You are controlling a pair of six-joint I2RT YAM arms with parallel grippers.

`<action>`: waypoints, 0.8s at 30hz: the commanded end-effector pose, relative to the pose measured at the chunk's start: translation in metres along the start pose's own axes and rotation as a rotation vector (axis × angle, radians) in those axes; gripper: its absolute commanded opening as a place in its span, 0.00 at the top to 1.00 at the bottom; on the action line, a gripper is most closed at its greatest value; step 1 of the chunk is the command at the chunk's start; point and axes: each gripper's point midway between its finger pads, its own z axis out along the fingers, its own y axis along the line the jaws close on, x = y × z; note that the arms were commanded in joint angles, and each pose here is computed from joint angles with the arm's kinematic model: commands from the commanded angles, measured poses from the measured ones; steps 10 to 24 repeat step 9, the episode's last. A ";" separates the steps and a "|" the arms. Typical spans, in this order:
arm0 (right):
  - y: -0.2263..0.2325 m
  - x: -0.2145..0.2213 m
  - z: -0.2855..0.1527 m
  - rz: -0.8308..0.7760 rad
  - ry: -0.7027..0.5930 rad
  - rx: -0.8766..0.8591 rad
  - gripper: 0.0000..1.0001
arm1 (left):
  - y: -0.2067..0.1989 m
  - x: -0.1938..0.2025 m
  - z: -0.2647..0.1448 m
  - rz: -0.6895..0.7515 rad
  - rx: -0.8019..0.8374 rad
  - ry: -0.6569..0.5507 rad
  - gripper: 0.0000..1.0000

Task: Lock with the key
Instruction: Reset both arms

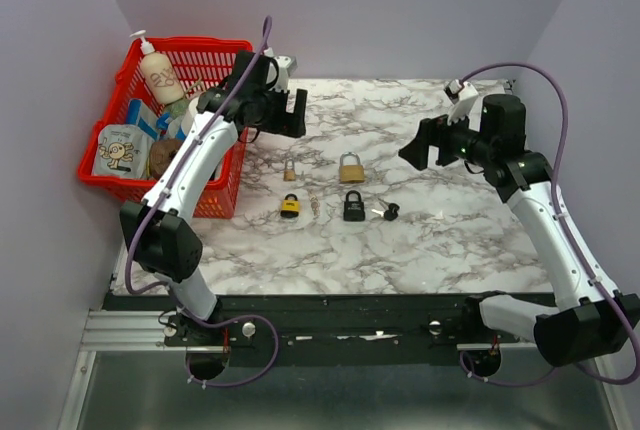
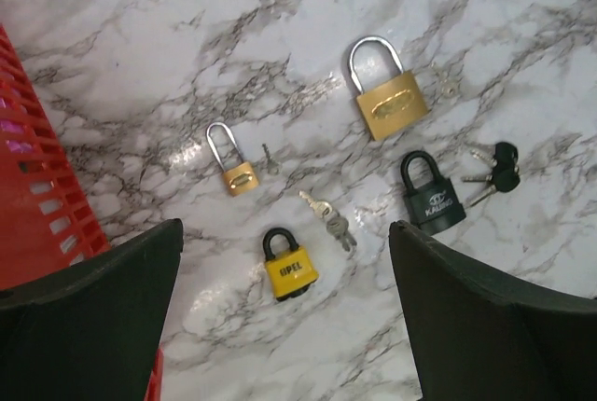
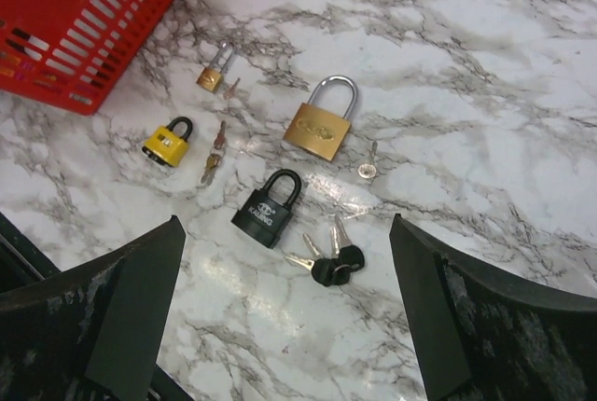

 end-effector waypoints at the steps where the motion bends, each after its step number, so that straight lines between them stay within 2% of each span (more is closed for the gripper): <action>1: -0.008 0.027 -0.006 -0.032 0.064 0.031 0.00 | 0.003 0.024 -0.022 0.097 0.008 0.025 0.01; 6: -0.005 0.034 -0.006 -0.029 0.076 0.014 0.00 | 0.008 0.043 -0.020 0.092 -0.016 0.058 0.01; 24: -0.005 0.032 -0.006 -0.034 0.073 0.011 0.00 | 0.013 0.040 -0.020 0.088 -0.040 0.067 0.01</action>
